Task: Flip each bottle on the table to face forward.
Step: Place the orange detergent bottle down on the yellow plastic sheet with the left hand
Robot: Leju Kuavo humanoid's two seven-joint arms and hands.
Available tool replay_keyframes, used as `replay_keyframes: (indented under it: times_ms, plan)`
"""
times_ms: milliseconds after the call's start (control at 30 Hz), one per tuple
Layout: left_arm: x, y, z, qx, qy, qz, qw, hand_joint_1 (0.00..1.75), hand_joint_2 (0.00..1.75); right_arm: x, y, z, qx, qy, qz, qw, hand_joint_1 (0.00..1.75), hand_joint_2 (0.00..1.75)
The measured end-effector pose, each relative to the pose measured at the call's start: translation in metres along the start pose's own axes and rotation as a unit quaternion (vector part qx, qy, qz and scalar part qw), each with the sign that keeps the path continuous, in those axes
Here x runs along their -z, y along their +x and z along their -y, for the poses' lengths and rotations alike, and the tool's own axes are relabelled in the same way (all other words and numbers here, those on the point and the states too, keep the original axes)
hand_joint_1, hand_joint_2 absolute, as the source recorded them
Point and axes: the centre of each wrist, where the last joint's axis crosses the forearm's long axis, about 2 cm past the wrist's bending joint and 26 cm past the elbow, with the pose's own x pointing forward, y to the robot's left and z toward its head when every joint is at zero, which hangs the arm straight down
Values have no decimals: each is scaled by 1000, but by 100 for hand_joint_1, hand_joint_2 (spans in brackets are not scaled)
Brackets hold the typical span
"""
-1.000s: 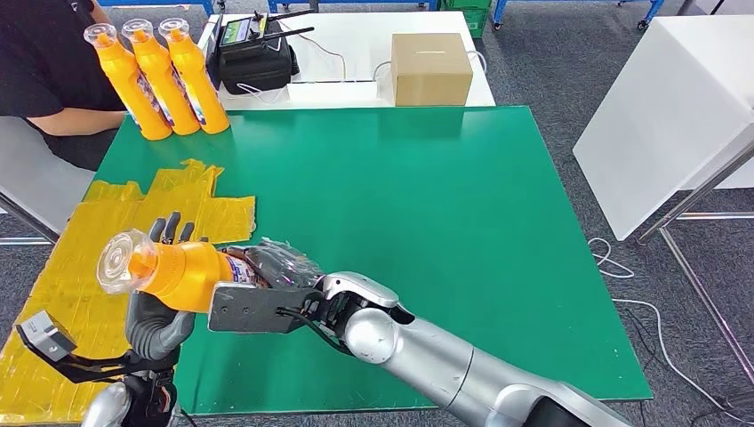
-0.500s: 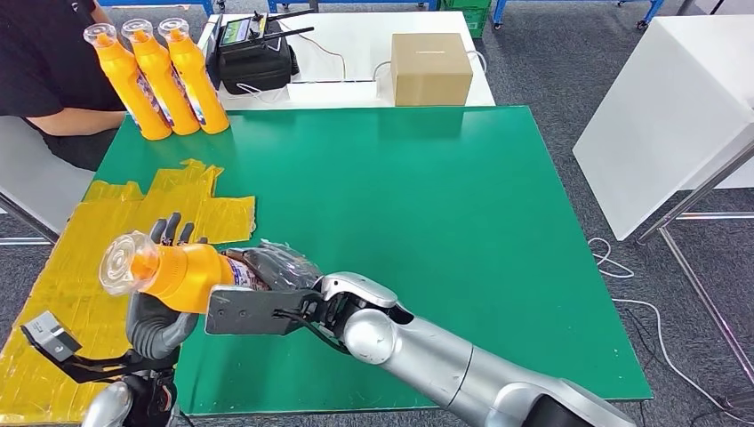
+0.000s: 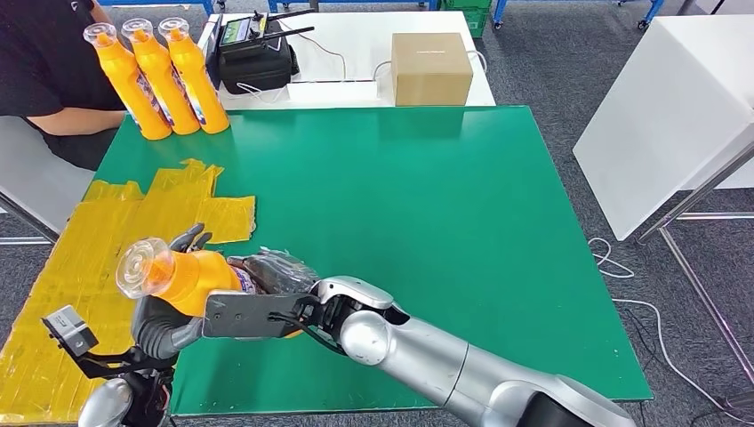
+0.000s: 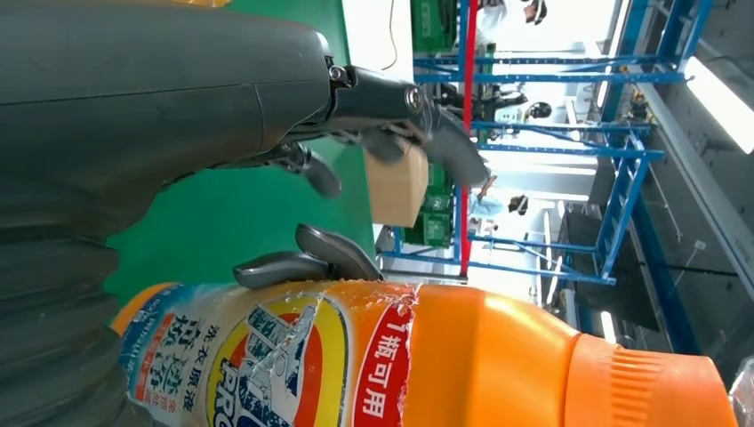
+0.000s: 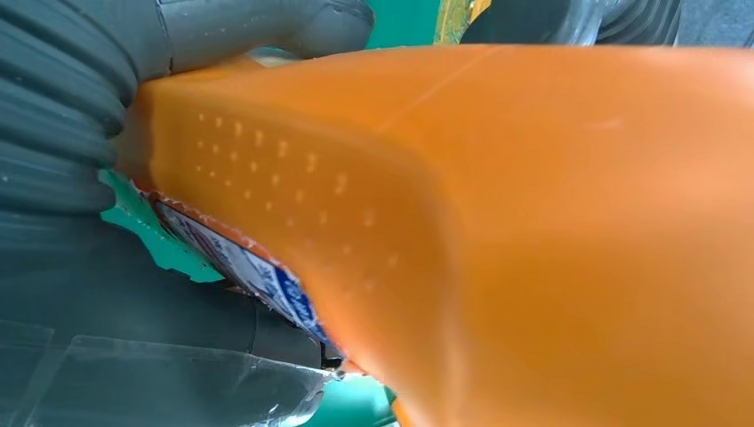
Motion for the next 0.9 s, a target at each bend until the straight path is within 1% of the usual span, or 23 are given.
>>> replay_keyframes:
  times_ms: [33,133,167,567,700,900]
  plan:
    - [0,0,0,0,-1,-1,1000,60,175,0,0,0,0,1,0,1000,175,175]
    - [-1,-1,-1,0,-3,-3,1000,163,175,1,0,-1,-1,2,-1,1000,175,175]
    - [-1,-1,-1,-1,-5,-4,1000,174,175,1,0,-1,-1,3,-2,1000,175,175]
    - [-3,0,-3,-25,-40,-10,999,175,175,3,-3,-7,3,24,1,1000,175,175]
    - [-3,0,-3,-47,-53,-9,997,175,175,5,-1,-8,7,29,4,1000,175,175]
    - [-4,0,-3,-52,-57,-13,997,175,175,6,-1,-7,11,37,2,999,175,175]
